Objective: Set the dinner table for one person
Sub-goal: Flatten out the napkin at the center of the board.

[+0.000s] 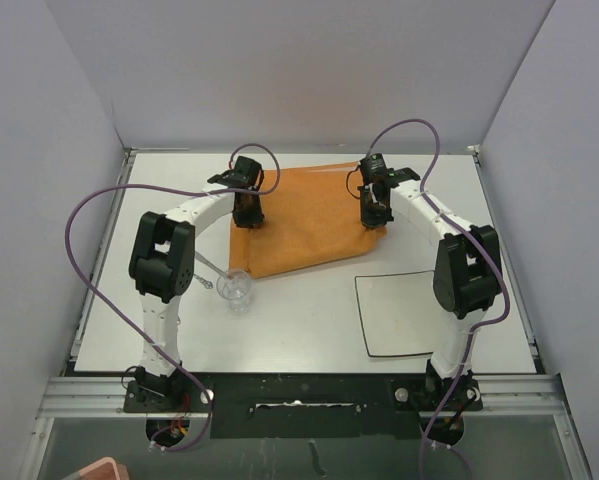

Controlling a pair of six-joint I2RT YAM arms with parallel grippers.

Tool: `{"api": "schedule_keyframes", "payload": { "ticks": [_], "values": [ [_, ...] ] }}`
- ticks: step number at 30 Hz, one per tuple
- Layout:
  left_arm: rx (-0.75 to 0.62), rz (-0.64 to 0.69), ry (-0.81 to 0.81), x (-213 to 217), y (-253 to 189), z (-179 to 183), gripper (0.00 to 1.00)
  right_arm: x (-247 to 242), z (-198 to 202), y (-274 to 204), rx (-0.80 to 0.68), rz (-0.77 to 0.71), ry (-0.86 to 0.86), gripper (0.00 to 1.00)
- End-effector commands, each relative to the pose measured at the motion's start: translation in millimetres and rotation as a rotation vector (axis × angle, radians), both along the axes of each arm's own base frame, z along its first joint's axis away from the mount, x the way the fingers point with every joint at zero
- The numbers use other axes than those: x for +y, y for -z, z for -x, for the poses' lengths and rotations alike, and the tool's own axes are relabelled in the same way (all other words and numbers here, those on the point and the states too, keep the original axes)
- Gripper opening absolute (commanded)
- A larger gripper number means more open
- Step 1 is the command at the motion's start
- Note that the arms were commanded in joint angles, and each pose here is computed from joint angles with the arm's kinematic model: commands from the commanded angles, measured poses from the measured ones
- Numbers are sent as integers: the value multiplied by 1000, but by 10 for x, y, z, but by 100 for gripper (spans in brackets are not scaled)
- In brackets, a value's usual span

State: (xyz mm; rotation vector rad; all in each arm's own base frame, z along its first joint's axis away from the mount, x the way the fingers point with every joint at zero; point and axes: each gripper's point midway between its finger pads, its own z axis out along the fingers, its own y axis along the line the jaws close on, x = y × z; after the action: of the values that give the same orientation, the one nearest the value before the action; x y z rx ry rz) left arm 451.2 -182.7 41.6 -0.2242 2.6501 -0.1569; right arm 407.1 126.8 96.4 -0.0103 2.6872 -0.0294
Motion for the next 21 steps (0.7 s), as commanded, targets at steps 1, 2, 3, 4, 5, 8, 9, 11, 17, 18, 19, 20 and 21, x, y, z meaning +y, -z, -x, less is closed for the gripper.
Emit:
{"api": "schedule_keyframes", "payload": {
  "ticks": [1, 2, 3, 4, 5, 8, 9, 11, 17, 18, 19, 20, 21],
  "values": [
    [-49, 67, -6, -120, -130, -136, 23, 21, -173, -164, -68, -5, 6, 0],
    [-52, 56, -10, -99, -145, -131, 25, 15, -173, -159, -68, -2, 6, 0],
    [-57, 35, -14, -68, -166, -124, 28, 11, -174, -162, -69, -1, 6, 0],
    [-61, 5, -27, -2, -197, -111, 31, 7, -172, -154, -66, 1, 4, 0],
    [-66, -25, -41, 69, -235, -93, 34, 2, -174, -155, -66, 2, 4, 0],
    [-82, -72, -59, 205, -309, -50, 39, -5, -164, -145, -65, 2, 8, 0],
    [-77, -81, -61, 230, -311, -28, 40, -5, -161, -142, -64, 2, 9, 0],
    [-63, -83, -59, 240, -272, 12, 40, 1, -158, -123, -60, -2, 12, 0],
    [7, -23, -55, 142, 38, 160, 36, 23, -179, -124, -61, -7, 16, 0],
    [13, 2, -51, 95, 79, 170, 31, 24, -183, -129, -62, -7, 14, 0],
    [24, 29, -46, 49, 122, 195, 22, 29, -184, -129, -62, -8, 14, 0],
    [24, 58, -41, -6, 142, 191, 10, 28, -185, -127, -61, -7, 13, 0],
    [23, 83, -36, -54, 153, 181, 0, 33, -188, -126, -61, -8, 14, 0]
  ]
}}
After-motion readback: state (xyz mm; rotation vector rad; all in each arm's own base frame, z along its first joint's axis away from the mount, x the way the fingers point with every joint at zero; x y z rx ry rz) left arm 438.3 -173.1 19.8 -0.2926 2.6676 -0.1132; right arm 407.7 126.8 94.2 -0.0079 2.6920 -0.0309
